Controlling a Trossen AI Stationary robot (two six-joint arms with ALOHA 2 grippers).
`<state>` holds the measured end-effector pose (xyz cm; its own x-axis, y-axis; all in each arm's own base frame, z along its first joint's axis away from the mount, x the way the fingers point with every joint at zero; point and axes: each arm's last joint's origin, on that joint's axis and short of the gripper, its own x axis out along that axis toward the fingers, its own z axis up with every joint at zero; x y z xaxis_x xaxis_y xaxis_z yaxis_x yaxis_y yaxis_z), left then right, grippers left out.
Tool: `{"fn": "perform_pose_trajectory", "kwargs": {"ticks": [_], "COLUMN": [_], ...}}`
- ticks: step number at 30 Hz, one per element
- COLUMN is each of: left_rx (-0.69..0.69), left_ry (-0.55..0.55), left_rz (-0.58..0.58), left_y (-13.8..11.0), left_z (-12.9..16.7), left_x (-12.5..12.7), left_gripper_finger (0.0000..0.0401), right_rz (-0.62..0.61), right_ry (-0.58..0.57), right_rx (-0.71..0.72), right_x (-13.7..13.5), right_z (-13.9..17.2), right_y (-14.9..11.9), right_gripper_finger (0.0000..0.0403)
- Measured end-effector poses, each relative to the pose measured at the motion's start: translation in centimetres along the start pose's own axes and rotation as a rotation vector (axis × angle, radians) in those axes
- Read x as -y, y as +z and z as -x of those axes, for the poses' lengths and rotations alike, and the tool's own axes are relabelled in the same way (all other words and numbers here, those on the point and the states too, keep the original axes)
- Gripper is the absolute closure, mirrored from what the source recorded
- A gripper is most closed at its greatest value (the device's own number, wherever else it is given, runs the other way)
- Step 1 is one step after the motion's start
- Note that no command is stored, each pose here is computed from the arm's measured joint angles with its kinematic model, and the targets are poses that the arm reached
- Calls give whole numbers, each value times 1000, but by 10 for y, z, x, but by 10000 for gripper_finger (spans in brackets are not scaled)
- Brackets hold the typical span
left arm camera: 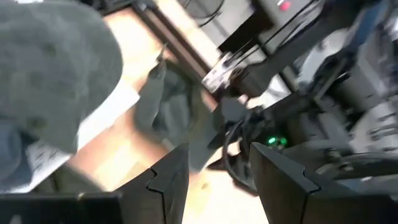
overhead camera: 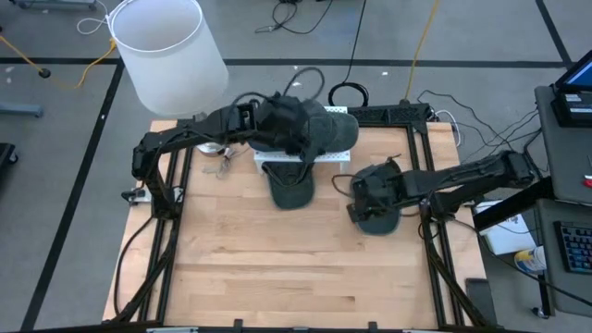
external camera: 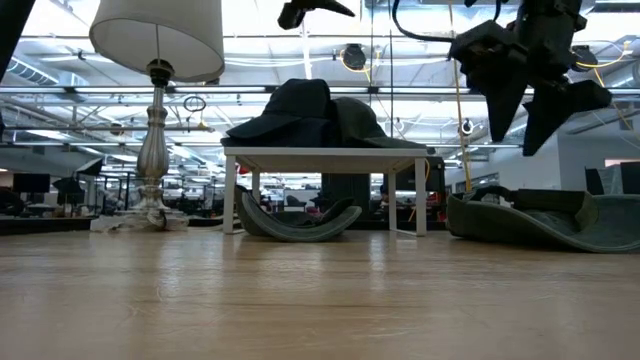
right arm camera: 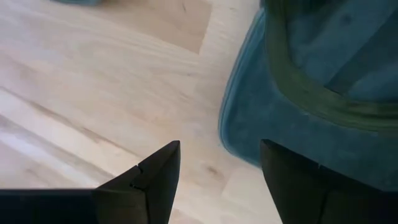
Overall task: Pick & Place hat
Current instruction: Stack the right black cap on the black cap on the shelf
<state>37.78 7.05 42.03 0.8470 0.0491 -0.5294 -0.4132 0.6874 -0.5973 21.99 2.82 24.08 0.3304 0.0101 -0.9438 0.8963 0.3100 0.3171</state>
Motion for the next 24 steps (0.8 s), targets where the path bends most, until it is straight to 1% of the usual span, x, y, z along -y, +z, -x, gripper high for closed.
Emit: {"fn": "perform_pose_trajectory", "kwargs": {"ticks": [3, 7, 11, 15, 20, 24], "left_rx": [-25, -31, -11, -41, -106, -109], "left_ry": [43, 67, 77, 127, 272, 398], "left_rz": [-47, -112, -179, -251, -340, -395], "left_y": [-17, -43, -70, -99, -134, -158], "left_z": [-2, 0, 6, 16, 27, 35], "left_x": [13, 37, 63, 80, 86, 86], "left_gripper_finger": [229, 229, 229, 229, 229, 229], "right_rz": [6, 12, 18, 20, 34, 47], "right_ry": [-16, 9, 19, 23, 21, -16], "right_rx": [20, 57, 91, 133, 160, 153], "right_x": [-5, -11, -15, -21, -31, -39], "right_z": [-8, -10, -3, 9, 17, 17], "right_y": [-7, -12, -12, -9, -6, -5], "right_gripper_finger": [191, 191, 195, 209, 228, 237]}}
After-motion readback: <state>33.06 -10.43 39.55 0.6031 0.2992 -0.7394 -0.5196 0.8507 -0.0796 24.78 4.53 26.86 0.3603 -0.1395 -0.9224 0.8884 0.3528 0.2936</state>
